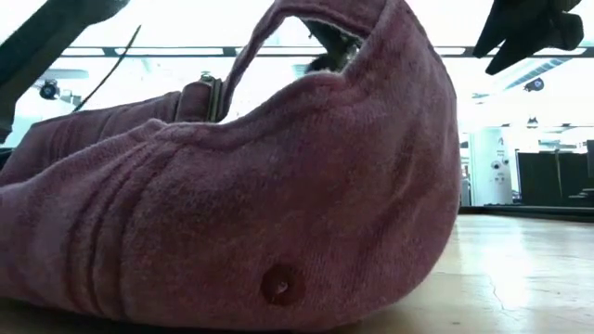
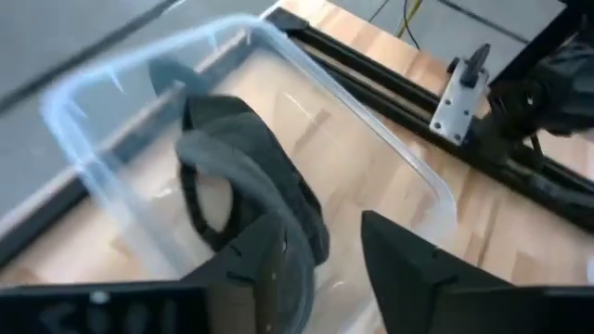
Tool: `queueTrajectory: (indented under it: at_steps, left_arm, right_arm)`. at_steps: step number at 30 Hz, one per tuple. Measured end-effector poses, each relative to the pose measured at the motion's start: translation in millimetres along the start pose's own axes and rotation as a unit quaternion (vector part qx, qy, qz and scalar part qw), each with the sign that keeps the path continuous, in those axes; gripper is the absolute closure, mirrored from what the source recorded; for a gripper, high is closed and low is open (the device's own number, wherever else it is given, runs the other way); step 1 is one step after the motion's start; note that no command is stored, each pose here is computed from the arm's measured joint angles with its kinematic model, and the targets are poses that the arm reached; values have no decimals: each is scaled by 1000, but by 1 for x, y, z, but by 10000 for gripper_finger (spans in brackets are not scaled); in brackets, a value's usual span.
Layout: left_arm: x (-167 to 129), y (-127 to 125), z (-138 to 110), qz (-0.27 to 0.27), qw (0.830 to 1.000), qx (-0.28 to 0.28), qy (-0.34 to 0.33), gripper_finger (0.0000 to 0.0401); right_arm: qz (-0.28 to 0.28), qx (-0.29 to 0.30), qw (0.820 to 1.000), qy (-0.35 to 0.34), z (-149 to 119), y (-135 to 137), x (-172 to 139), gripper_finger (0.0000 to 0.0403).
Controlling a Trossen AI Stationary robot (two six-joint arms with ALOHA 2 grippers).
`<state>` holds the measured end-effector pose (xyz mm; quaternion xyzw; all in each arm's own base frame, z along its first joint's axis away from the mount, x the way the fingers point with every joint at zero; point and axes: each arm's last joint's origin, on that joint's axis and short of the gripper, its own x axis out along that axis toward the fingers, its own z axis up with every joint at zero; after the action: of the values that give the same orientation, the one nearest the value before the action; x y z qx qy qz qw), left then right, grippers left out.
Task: Pick & Place hat
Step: Put the red cap into the left transparent bin
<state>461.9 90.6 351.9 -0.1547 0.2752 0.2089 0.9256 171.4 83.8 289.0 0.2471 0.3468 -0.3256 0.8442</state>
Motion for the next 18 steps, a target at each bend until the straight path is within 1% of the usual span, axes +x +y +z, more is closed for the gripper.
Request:
queueTrajectory:
  at_steps: [3,5,7,9,11,14,15,18]
  left_arm:
    - [-43,-12,2,-19,996,81,18,234]
    - [-76,-17,-4,-32,991,125,39,230]
    - [-103,-20,-16,-44,987,143,60,228]
    - [-119,-22,-36,-53,987,130,79,228]
    - [-130,-26,-61,-64,987,115,97,228]
    - [-152,-30,-102,-87,984,92,122,228]
    - [-160,-31,-116,-95,984,83,127,228]
    - [-169,-34,-164,-123,979,79,144,227]
  right_arm:
    - [40,-25,999,16,-6,2,8,188]
    - [78,-33,996,38,-10,5,21,188]
    - [123,-26,990,63,-13,7,38,188]
    - [168,-2,982,81,-13,9,57,188]
    - [214,30,972,90,-13,11,73,188]
    - [275,95,950,117,-11,14,96,188]
    - [287,110,943,128,-11,16,103,188]
    - [297,133,934,147,-15,24,121,188]
